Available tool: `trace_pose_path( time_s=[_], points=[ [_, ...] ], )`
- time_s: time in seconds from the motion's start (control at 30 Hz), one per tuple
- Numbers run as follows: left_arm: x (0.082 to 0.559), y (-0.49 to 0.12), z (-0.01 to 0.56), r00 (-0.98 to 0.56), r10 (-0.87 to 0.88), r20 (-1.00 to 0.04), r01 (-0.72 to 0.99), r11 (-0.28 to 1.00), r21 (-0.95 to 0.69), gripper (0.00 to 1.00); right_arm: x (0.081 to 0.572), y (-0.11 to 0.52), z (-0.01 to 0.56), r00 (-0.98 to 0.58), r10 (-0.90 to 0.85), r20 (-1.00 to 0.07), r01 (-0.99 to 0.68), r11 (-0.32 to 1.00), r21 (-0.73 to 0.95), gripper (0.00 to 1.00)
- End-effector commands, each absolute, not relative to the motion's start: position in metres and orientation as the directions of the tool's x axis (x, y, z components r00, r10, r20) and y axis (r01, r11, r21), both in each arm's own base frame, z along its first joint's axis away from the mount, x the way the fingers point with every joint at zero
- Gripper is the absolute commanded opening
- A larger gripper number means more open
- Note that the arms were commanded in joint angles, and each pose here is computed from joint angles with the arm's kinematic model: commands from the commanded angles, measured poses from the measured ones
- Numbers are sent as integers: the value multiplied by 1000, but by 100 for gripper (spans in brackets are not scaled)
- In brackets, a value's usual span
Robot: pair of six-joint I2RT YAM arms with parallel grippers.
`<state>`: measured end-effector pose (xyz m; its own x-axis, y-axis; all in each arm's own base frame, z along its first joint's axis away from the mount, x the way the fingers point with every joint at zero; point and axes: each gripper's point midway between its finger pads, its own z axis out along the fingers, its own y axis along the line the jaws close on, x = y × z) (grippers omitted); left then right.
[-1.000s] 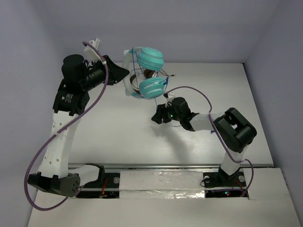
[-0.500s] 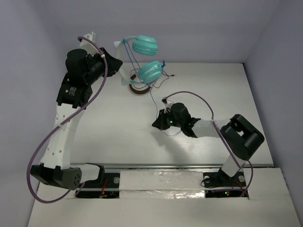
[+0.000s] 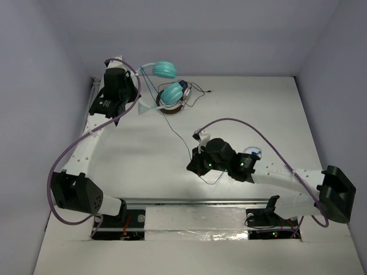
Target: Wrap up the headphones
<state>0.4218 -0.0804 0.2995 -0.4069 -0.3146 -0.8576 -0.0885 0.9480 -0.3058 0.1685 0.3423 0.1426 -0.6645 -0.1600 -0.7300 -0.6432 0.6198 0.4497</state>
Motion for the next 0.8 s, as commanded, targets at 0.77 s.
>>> trace_pose_path(
  time_s=[0.77],
  points=[
    [357,-168,184,-627,51,-777,104,994,-18,0,223,317,305,-371,-155,-916,-655,743,140,0]
  ],
)
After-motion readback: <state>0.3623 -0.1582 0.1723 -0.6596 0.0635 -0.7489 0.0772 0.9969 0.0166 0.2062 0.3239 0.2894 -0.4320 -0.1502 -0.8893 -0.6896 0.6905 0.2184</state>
